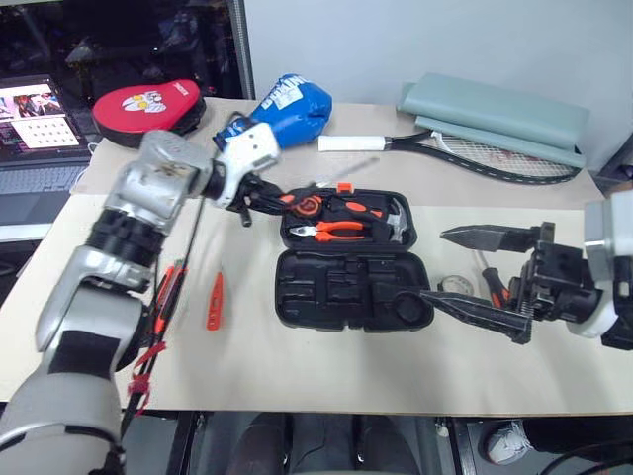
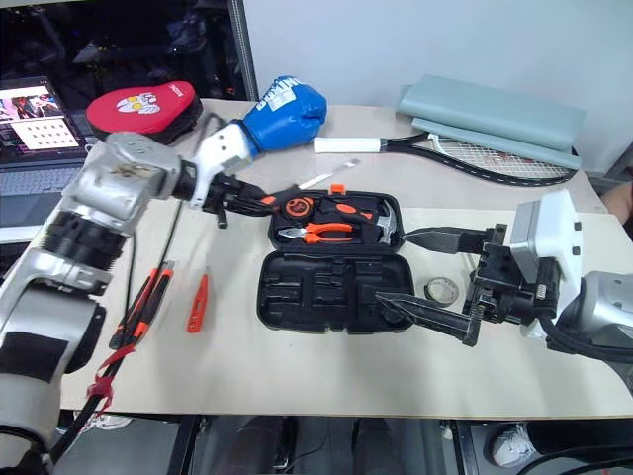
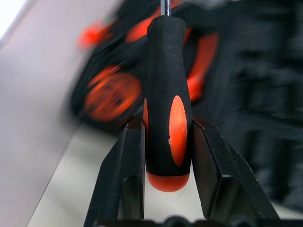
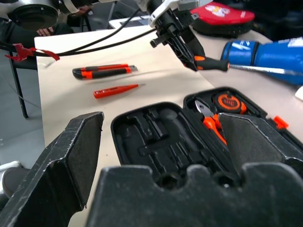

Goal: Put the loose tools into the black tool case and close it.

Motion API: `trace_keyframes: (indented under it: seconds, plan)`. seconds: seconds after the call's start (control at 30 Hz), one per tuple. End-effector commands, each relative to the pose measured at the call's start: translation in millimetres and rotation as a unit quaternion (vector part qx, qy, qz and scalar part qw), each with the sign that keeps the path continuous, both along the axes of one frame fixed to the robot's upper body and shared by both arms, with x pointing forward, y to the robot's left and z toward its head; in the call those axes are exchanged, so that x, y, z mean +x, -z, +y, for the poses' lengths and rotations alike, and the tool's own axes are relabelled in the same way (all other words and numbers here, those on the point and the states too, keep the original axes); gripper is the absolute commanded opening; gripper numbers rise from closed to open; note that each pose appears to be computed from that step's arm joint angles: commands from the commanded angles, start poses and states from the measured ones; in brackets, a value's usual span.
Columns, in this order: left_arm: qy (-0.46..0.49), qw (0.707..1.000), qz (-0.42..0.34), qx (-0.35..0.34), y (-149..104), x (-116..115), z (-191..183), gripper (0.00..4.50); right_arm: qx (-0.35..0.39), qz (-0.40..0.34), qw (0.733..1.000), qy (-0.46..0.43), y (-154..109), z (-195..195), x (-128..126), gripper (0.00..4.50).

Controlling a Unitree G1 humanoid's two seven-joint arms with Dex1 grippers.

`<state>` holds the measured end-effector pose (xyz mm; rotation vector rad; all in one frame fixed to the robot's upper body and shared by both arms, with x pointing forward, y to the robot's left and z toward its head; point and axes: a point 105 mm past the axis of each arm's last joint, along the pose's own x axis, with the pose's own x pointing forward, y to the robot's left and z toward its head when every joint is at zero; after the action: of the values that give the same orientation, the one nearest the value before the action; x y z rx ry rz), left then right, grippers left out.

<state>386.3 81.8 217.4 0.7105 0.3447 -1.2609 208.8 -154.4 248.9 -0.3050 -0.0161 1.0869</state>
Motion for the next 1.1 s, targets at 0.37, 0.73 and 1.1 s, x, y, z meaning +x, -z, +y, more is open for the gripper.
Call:
trace_keyframes:
  seconds: [0.37, 0.73, 1.1]
  plan:
    - [0.064, 0.984, -0.006, 0.165, 46, -20, -8, 0.90, -0.003, -0.017, 0.999, 0.050, -1, -12, -12, 4.50]
    - [0.021, 0.988, -0.005, 0.153, 60, -7, -10, 0.90, -0.007, -0.014, 0.997, 0.072, -1, -24, -9, 4.50]
    - [0.031, 0.987, -0.002, 0.156, 61, -8, -11, 0.90, 0.001, -0.015, 0.997, 0.075, -2, -24, -6, 4.50]
